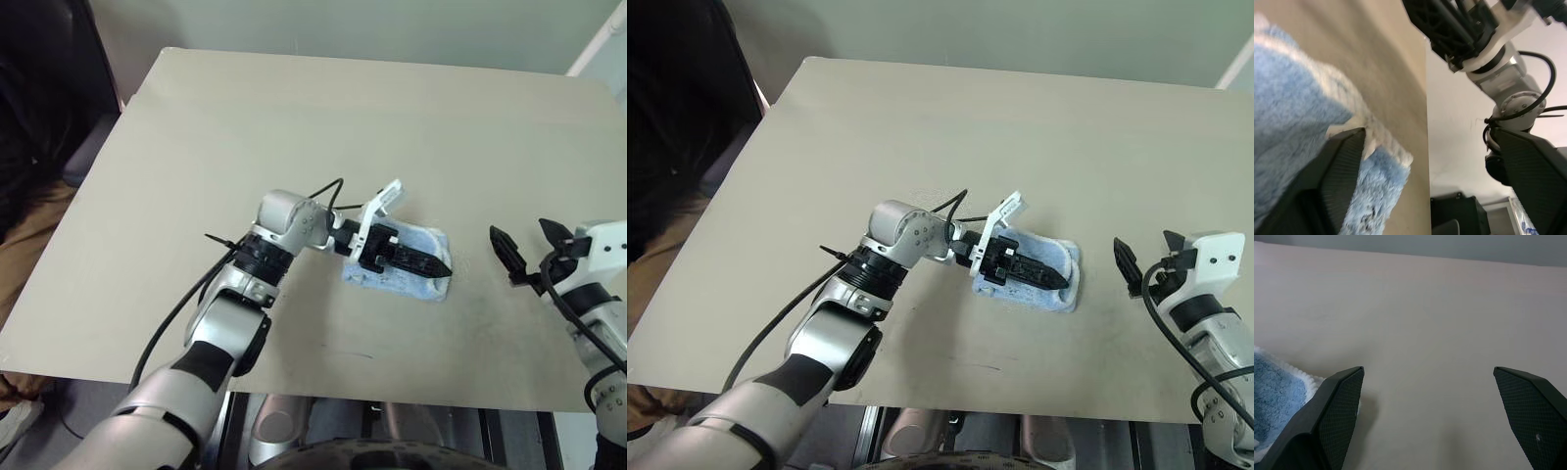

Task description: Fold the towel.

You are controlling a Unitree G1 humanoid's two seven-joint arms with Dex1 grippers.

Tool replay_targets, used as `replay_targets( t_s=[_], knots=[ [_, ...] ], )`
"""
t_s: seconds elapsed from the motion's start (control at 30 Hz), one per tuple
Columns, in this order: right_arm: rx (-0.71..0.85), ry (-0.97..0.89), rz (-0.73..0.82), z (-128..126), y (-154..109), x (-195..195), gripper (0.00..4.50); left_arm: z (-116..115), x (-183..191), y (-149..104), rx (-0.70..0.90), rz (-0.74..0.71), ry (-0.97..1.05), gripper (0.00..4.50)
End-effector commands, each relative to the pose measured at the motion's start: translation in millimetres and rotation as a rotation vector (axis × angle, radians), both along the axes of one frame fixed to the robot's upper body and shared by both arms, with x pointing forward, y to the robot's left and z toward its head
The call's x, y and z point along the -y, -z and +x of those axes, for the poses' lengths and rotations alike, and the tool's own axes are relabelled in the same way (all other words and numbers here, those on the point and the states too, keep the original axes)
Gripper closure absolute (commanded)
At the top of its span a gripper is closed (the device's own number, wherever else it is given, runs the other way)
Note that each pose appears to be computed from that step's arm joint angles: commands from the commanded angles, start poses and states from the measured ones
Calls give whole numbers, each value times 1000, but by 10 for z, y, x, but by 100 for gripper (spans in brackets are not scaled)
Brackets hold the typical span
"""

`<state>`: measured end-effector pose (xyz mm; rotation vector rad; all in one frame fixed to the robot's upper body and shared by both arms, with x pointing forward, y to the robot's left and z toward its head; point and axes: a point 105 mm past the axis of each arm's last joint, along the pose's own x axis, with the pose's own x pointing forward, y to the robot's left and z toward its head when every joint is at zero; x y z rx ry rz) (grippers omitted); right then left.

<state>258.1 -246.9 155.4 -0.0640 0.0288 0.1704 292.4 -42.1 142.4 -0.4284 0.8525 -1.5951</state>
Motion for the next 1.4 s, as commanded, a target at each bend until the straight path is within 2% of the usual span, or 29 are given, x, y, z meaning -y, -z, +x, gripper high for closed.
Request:
replay_targets(
  t_s=[0.03, 0.13, 0.23, 0.3, 0.4, 0.6, 0.73, 0.77, 0.97, 1.07, 1.13, 1.3, 1.4],
  knots=[
    [72, -56, 12, -17, -206, -108, 0, 106, -58, -403, 108, -221, -59, 5],
    [67, -176, 50, -27, -240, -372, 0, 346, -270, -536, 333, -333, -227, 5],
    [59, -280, 73, -57, -252, -619, 59, 381, -459, -546, 505, -368, -273, 0],
    [57, -351, 87, -71, -262, -796, 132, 453, -582, -487, 574, -329, -324, 0],
    [55, -402, 107, -44, -271, -959, 241, 596, -745, -452, 637, -298, -432, 62],
    [20, -490, 130, 42, -194, -1219, 450, 487, -880, -171, 773, -211, -351, 273],
    [-16, -502, 130, 104, -65, -1289, 450, 321, -779, -61, 792, -235, -267, 425],
    [-21, -501, 130, 114, -46, -1291, 450, 296, -753, -49, 798, -240, -254, 445],
    [-82, -477, 103, 199, 201, -1277, 450, 213, -535, 124, 851, -220, -182, 445],
    [-119, -386, 118, 318, 412, -1154, 450, 183, -503, 250, 824, -195, -154, 445],
    [-152, -320, 106, 392, 598, -1063, 450, 149, -525, 446, 801, -131, -115, 445],
    [-191, -293, 89, 410, 852, -1044, 450, 87, -641, 919, 866, 75, 4, 445],
    [-186, -291, 83, 406, 875, -1042, 450, 100, -648, 944, 843, 79, -17, 445]
  ],
)
